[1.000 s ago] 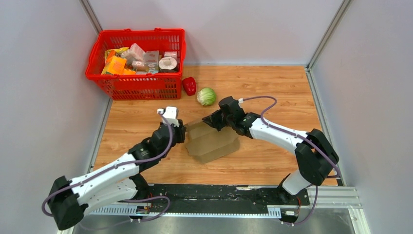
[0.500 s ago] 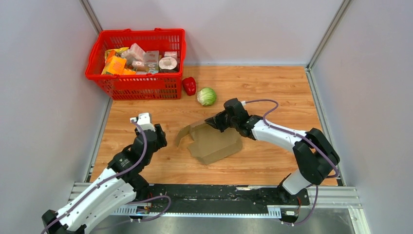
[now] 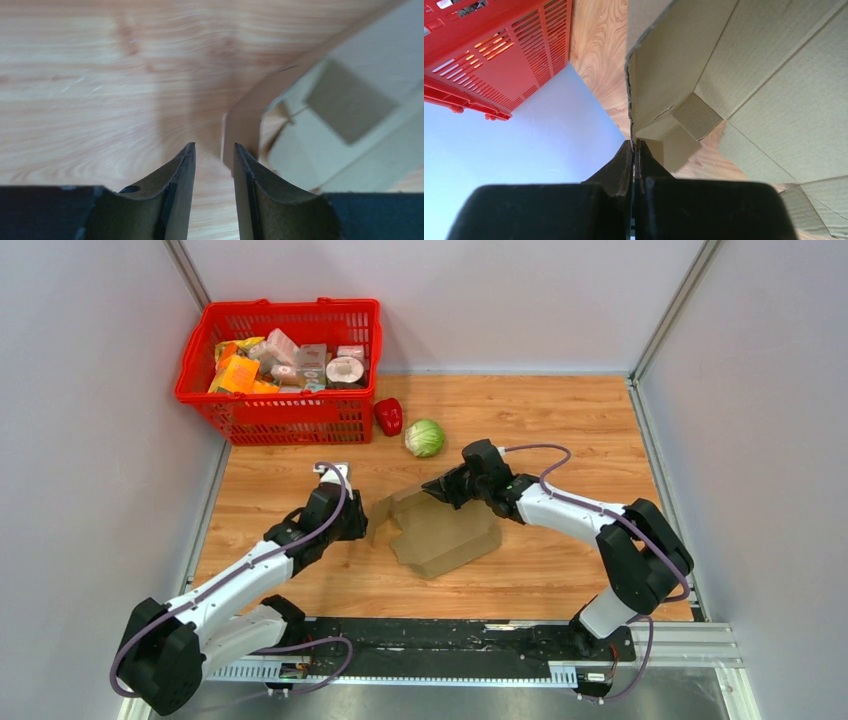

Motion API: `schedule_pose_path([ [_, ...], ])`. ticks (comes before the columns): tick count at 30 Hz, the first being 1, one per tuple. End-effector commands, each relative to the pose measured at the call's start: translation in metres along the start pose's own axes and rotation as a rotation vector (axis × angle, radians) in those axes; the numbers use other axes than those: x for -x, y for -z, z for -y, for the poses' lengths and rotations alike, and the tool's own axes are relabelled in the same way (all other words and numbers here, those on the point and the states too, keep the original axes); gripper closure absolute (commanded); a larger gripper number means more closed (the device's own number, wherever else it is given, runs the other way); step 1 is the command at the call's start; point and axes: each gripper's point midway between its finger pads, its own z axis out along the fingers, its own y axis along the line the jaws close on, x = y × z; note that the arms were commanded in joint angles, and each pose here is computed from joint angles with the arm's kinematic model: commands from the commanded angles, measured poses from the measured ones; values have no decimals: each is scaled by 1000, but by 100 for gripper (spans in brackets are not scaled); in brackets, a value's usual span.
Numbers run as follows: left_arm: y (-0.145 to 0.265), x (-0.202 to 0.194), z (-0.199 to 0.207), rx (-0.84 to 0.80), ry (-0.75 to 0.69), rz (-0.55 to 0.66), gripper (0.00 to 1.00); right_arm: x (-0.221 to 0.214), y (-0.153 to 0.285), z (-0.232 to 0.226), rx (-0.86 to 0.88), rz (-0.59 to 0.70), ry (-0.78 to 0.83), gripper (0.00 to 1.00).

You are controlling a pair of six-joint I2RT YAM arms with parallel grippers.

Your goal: Fold the paper box

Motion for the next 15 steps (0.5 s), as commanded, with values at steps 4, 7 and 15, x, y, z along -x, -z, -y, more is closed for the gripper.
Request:
schedule_pose_path([
  [4, 2, 29, 64, -295, -5, 89, 62, 0, 3, -22, 64, 12, 78, 100],
  [7, -2, 24, 68, -319, -11, 77, 63, 5, 2, -13, 64, 38, 124, 100],
  [15, -3, 19, 83, -368, -60, 85, 63, 8, -6, -5, 90, 46, 230, 100],
])
